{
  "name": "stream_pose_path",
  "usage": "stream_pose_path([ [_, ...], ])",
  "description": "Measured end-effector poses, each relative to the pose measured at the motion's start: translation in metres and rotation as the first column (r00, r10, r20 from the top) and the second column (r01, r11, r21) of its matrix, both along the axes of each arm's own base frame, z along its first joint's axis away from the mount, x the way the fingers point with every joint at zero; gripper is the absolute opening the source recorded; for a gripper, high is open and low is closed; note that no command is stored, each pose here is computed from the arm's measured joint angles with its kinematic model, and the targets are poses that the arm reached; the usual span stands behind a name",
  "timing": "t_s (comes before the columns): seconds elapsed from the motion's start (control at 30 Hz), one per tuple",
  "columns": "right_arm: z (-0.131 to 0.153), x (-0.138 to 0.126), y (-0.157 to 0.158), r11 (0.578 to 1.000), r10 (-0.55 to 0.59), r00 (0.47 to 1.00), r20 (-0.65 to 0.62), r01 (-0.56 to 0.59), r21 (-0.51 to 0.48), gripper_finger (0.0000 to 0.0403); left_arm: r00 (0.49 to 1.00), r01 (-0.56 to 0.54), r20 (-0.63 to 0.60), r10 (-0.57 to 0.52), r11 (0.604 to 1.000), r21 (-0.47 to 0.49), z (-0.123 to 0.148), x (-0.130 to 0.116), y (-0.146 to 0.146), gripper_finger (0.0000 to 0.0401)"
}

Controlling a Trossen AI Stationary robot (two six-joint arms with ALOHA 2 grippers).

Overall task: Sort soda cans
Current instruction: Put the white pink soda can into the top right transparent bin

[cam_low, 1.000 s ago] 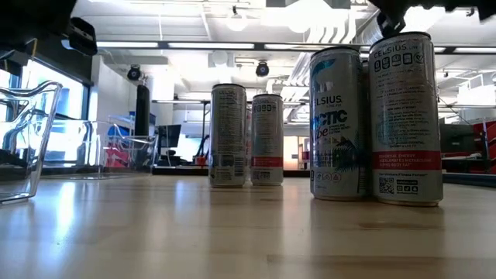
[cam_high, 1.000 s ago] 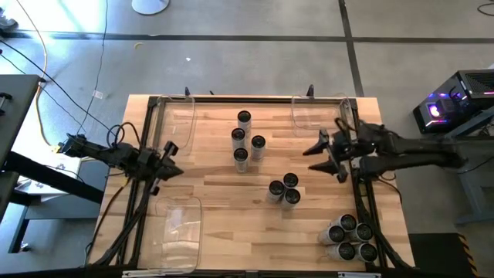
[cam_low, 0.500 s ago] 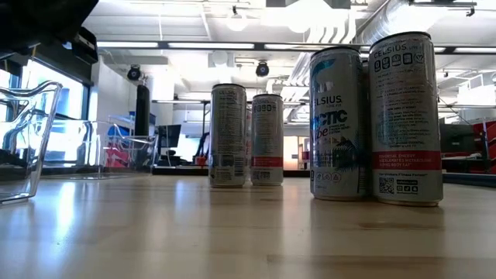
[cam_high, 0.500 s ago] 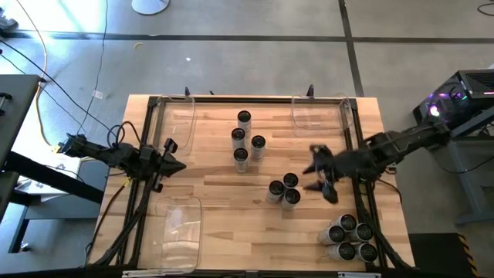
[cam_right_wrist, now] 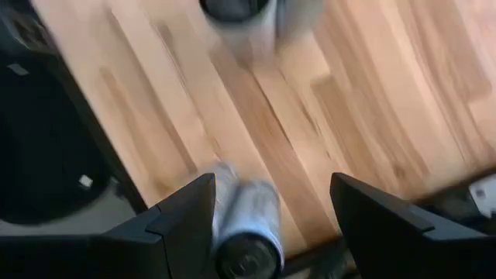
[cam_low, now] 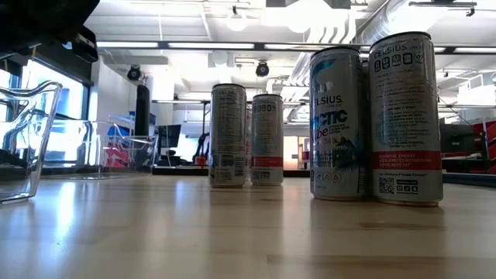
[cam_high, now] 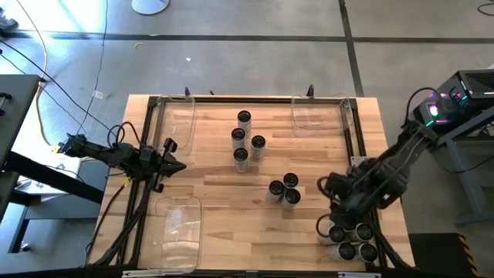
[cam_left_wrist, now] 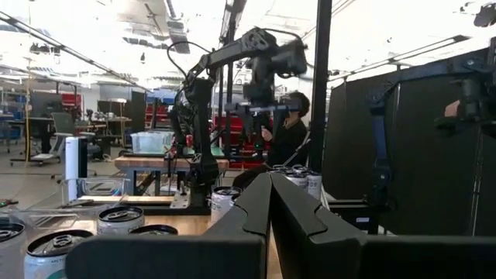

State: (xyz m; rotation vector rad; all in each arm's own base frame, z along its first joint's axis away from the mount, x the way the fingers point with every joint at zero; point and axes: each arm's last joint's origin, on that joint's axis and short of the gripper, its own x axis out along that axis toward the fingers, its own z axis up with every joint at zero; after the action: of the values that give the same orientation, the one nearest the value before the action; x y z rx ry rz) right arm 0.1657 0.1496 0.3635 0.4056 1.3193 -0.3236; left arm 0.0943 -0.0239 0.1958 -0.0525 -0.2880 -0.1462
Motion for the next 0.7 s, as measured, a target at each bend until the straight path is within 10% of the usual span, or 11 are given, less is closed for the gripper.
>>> stream_pose_path([
  [0.4,-0.043,0.033,-0.007,0.983,0.072,0.983,0.168,-0.041,-0.178,0.0252,1.000,0.000,0.001,0.000,1.000,0.001,0.000,0.000,0.000,0.0000],
  [0.7,-0.057,0.079,-0.034,0.989,0.146,0.961,0.233,-0.141,-0.035,0.0286,1.000,0.000,0.000,0.000,1.000,0.001,0.000,0.000,0.000,0.0000],
])
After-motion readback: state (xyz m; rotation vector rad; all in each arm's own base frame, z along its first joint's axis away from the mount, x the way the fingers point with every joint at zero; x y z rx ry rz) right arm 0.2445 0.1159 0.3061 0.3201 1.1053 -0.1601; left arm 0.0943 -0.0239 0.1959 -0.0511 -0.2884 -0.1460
